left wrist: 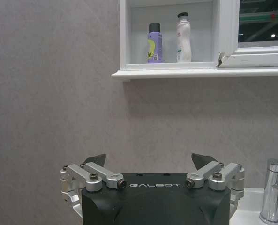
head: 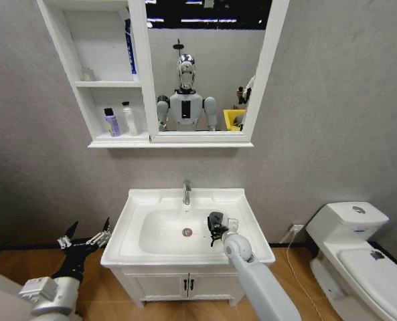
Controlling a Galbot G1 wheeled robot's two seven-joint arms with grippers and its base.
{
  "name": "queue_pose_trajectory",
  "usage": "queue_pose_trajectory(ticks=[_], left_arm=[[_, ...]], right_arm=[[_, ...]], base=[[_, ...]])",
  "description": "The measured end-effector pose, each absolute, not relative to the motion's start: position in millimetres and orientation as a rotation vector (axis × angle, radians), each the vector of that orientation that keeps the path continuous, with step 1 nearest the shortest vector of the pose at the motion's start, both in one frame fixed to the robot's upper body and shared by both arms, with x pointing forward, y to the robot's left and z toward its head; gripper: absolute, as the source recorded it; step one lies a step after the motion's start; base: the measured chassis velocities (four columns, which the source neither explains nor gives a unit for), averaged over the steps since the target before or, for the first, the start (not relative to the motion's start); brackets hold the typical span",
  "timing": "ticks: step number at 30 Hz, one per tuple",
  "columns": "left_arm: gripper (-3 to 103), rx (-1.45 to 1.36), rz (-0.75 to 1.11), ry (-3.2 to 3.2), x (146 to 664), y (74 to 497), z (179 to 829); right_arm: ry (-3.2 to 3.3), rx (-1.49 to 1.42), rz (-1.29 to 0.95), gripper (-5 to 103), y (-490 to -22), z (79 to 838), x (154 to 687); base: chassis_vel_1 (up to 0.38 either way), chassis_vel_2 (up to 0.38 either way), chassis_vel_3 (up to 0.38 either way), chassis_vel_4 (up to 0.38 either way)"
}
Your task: Move facial cleanser and shampoo from washbasin to cabinet, then wipe washbasin with towel.
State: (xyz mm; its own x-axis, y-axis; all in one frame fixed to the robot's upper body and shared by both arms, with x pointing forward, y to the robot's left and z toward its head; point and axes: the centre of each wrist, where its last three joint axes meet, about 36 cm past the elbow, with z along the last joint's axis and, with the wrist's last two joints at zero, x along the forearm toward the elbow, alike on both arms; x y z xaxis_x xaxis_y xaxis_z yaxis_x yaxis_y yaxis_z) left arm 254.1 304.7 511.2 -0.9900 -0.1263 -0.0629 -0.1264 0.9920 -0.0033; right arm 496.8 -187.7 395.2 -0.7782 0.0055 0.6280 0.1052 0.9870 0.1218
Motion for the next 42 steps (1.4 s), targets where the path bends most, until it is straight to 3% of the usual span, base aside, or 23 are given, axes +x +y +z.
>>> queue_pose_trajectory(ticks=[9, 21, 37, 42], left_arm=[[100, -0.195, 0.001, 3.072, 254, 305, 511], [100, -0.195, 0.001, 3.072, 254, 305, 511], [100, -0.195, 0.001, 3.072, 254, 305, 511], [100, -0.195, 0.001, 3.072, 254, 305, 511]], right_arm=[[-2.396, -0.059, -0.257, 2, -196, 373, 523], [-2.381, 0.057, -0.285, 2, -164, 364, 579], [-2.423, 0.038, -0.233, 2, -175, 356, 543], [-2.551, 0.041, -0.074, 2, -182, 349, 523]], base=[[0.000, 0.000, 0.000, 0.000], [0.000, 0.000, 0.000, 0.000], [0.000, 0.000, 0.000, 0.000], [0.000, 0.000, 0.000, 0.000]])
